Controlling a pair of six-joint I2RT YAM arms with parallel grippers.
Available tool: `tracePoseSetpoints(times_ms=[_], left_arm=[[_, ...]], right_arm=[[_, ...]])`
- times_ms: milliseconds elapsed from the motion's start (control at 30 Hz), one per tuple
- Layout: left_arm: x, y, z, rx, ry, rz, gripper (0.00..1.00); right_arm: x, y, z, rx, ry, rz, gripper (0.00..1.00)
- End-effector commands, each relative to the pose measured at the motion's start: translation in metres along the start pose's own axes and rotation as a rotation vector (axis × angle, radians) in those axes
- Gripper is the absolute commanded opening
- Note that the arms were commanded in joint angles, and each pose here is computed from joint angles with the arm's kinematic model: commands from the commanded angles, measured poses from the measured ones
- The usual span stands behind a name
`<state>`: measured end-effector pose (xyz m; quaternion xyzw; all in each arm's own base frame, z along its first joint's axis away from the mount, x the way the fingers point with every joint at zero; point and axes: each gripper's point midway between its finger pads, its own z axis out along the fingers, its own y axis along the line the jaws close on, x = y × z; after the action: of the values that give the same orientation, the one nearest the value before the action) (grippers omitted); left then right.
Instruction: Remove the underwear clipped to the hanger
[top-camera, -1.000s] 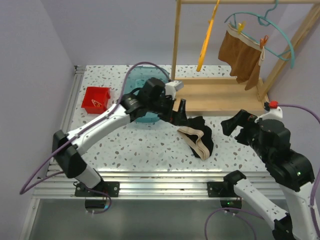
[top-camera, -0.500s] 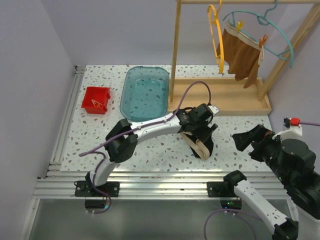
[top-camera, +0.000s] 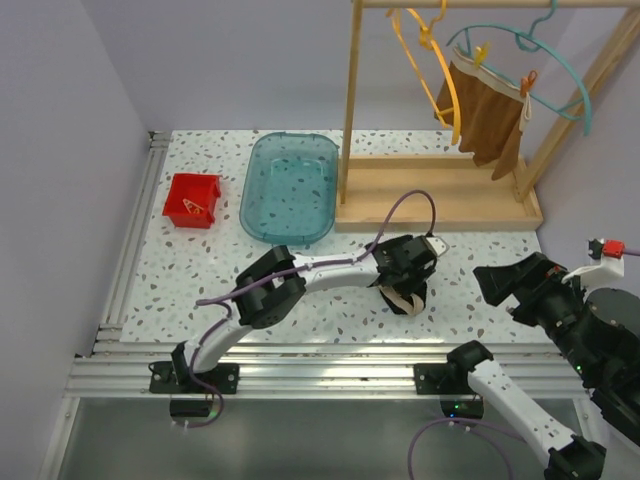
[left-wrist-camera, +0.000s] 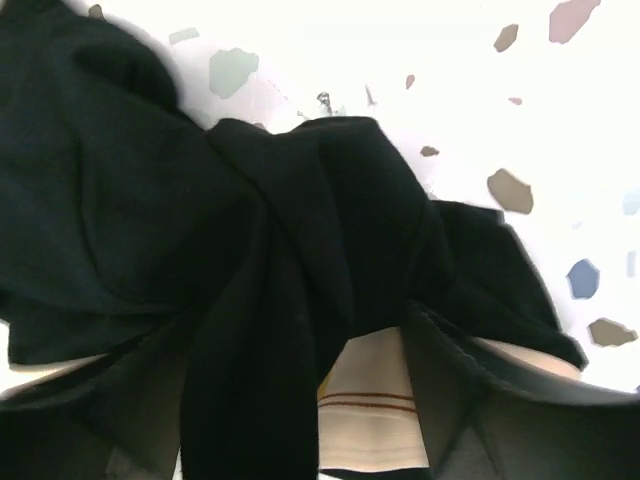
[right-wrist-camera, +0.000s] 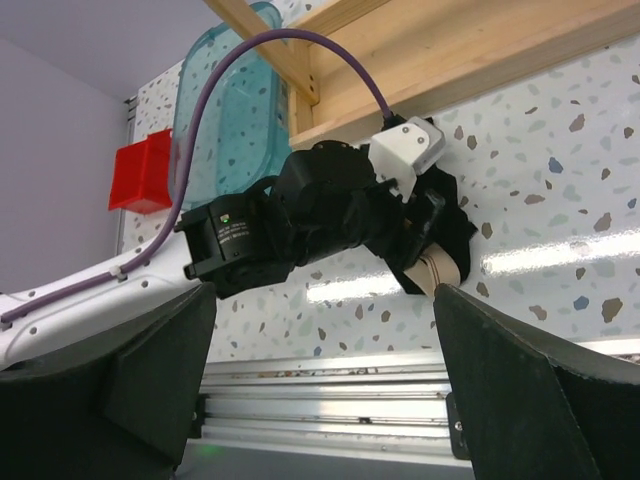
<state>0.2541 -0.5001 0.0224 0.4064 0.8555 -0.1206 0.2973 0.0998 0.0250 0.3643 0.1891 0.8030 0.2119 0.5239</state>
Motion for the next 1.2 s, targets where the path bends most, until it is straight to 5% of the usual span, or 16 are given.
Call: tracePoseSetpoints(times_ms=[0,67,100,200,500,700,867,967,1167], left_arm=[[0.027,-0.002,0.018,-0.009,0.042,0.035,0.52],[0.038,0.000,0.016,-0.016,0.073,0.031,0.09],[0.041,0.002,0.012,-0.028,0.081,0.003,0.00],[0.067,0.008,-0.015,-0.030,0.085,-0.035,0.00],[0.042,0.042,-0.178,-0.048,-0.153,-0.342,0.00],[0.029,0.102,-0.281,-0.152,-0.332,-0.520,0.00],[0.046,0.200,-0.316,-0.263,-0.380,-0.746,0.00],[0.054,0.246,-0.328,-0.370,-0.389,-0.775,0.00],[0.007,0.316,-0.332,-0.455,-0.482,-0.745,0.00]], right_arm=[[0.025,-0.022,-0.012,0.080,0.119,-0.042,0.92],[0.025,-0.022,-0.012,0.080,0.121,-0.048,0.91],[0.025,-0.022,-0.012,0.080,0.120,-0.050,0.90],[0.029,-0.024,-0.008,0.080,0.123,-0.057,0.89],[0.070,-0.033,0.023,0.100,0.247,-0.081,0.88],[0.081,-0.030,0.038,0.082,0.286,-0.108,0.88],[0.086,-0.024,0.046,0.057,0.303,-0.109,0.88],[0.089,-0.023,0.052,0.051,0.312,-0.110,0.88],[0.091,-0.018,0.058,0.028,0.318,-0.130,0.88]])
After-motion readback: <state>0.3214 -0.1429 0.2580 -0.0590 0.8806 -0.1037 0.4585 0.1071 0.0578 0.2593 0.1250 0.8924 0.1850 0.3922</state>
